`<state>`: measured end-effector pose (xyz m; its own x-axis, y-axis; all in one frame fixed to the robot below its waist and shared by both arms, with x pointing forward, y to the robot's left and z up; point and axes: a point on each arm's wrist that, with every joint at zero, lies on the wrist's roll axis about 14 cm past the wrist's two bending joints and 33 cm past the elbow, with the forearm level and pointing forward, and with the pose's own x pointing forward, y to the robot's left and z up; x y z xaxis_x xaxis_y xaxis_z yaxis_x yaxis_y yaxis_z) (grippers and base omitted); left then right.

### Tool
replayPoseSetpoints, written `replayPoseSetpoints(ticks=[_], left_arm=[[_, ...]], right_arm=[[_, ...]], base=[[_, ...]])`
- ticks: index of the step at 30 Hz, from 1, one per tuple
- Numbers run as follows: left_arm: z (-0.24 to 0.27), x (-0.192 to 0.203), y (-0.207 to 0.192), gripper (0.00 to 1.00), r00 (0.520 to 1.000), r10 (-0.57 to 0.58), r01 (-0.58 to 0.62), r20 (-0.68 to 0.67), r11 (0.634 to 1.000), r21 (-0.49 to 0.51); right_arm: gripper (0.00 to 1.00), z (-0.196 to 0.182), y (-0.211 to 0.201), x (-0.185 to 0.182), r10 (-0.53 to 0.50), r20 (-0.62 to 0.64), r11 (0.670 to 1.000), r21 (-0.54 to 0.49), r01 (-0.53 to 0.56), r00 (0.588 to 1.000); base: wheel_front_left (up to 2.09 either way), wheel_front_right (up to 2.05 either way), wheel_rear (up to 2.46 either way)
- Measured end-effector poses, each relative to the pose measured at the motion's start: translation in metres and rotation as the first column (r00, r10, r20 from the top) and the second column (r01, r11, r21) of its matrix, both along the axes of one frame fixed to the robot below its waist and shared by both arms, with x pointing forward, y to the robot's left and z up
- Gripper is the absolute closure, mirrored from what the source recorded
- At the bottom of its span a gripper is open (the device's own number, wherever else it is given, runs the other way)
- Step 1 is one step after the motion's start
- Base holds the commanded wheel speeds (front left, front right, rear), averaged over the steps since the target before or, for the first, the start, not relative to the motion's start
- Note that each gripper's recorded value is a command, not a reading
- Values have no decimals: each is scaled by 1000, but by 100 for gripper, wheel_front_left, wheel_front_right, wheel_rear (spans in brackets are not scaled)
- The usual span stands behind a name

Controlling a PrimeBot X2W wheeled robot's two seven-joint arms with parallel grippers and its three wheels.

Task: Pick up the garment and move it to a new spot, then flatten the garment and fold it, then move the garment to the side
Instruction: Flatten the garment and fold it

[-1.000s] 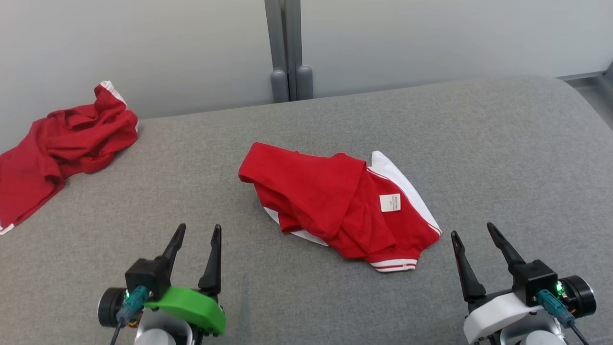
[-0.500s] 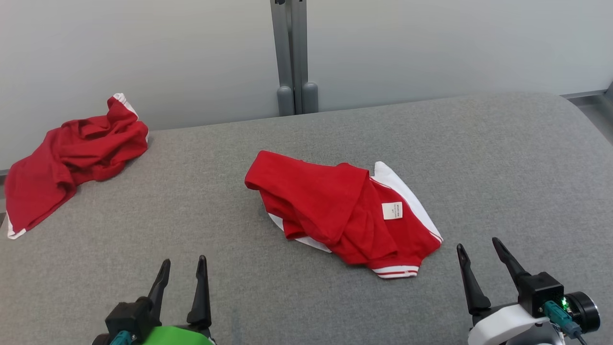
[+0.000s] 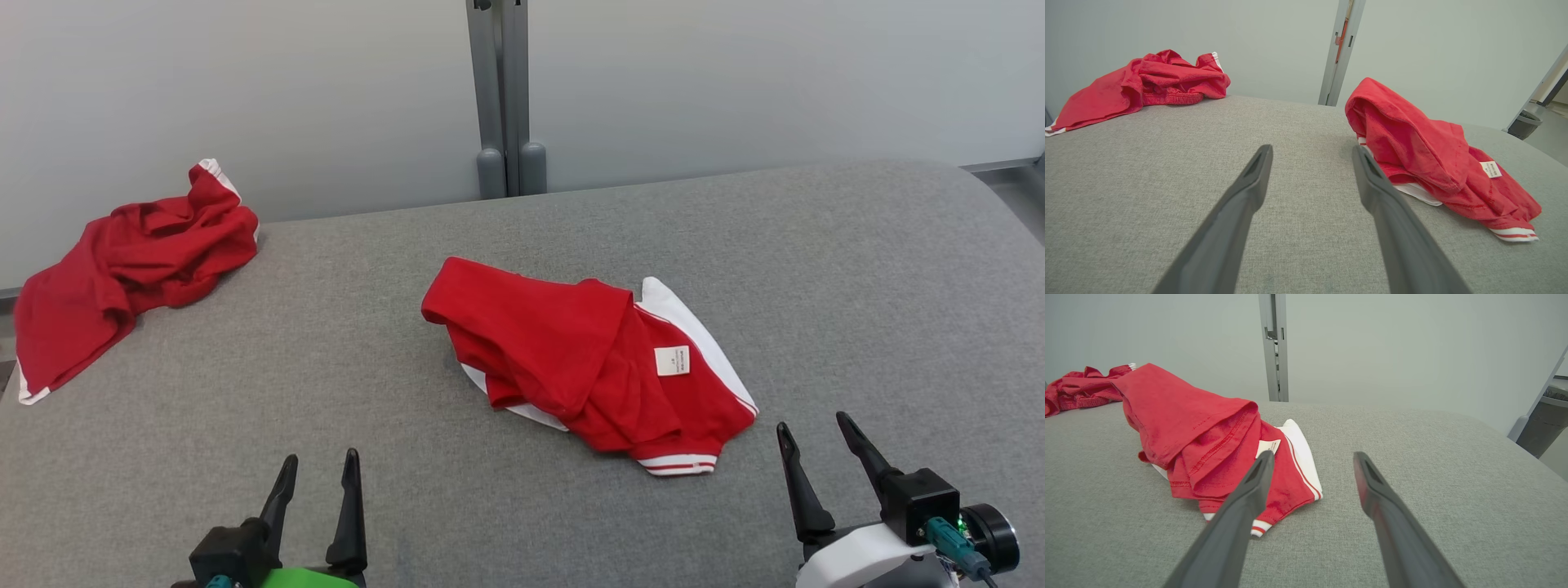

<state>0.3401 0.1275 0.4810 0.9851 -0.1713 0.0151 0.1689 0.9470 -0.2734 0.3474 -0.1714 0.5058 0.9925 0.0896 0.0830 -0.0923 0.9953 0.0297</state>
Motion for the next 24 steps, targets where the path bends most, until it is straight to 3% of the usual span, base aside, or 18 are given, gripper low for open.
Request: replayPoseSetpoints(ticks=[24], left_arm=[[-6, -2, 2, 0, 1000, 9, -9, -19, 1000, 2]], right_arm=[[0, 3, 13, 12, 40, 5, 999, -4, -40, 999]], base=[[0, 0, 0]])
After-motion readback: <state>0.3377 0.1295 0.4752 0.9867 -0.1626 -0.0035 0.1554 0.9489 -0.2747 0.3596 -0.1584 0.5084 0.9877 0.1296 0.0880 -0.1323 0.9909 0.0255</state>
